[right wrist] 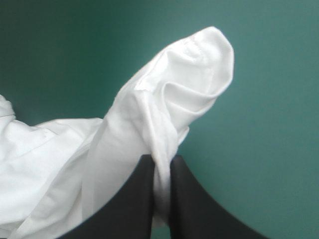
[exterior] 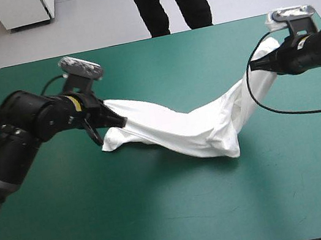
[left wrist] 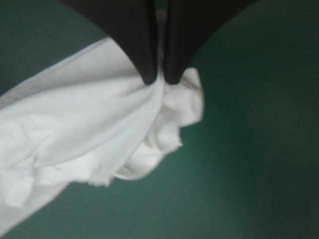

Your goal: Fold the cloth

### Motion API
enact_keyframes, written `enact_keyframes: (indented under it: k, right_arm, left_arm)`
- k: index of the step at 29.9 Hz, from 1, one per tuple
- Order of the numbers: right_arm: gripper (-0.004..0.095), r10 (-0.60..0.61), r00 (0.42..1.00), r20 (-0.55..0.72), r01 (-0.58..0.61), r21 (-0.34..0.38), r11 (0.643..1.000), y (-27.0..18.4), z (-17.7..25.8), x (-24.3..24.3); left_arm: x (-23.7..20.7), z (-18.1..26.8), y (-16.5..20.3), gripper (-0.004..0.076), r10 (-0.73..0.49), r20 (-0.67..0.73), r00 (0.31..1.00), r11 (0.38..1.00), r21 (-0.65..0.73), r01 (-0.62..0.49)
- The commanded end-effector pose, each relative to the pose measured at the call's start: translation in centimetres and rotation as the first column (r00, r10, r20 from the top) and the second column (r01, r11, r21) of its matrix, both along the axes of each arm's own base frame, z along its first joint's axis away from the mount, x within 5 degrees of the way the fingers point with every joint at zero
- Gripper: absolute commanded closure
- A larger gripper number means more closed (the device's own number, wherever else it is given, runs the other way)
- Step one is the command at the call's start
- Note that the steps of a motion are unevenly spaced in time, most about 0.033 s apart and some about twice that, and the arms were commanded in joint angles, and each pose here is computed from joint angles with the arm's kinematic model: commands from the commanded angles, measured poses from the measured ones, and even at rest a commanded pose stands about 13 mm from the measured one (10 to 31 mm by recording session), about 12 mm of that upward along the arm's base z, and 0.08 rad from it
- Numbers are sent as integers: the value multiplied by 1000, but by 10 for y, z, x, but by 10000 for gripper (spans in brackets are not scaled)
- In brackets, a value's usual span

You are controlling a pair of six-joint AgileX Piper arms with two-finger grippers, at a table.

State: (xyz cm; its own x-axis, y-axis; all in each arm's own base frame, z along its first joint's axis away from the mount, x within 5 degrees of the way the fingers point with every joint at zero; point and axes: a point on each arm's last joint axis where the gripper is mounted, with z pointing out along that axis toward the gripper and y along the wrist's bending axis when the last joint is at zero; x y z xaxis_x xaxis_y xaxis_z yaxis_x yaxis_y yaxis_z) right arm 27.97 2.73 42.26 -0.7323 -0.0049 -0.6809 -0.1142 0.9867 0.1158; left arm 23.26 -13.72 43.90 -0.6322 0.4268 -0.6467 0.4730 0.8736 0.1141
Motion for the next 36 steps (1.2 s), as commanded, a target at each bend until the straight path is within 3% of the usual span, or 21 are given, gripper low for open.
enact_keyframes:
  k: [1,8,14,21,26,29,32,36]
  right_arm:
    - [925,-1,970,242,1,3,1000,-3,62,-34]
    - [925,28,886,464,-33,3,999,-4,131,-81]
    - [925,87,756,649,-125,12,992,2,184,-122]
    - [925,76,559,826,-147,8,989,1,232,-175]
    - [925,56,402,914,-150,6,989,-1,256,-210]
    - [925,51,345,937,-158,4,987,-1,263,-226]
    - [925,61,362,930,-156,-4,988,-1,262,-228]
    - [925,92,482,872,-166,-13,986,1,250,-222]
  left_arm:
    - [-21,69,25,733,60,240,969,997,-69,-45]
    - [-59,153,58,733,157,517,842,977,-206,-56]
    - [-90,195,80,733,201,667,717,961,-276,-12]
    - [-127,235,99,733,268,809,523,918,-379,115]
    - [-155,256,104,733,244,895,374,890,-359,279]
    - [-171,265,108,733,250,920,302,864,-353,360]
    - [-176,264,111,733,240,918,314,868,-349,355]
    - [-170,247,110,733,157,869,469,908,-314,277]
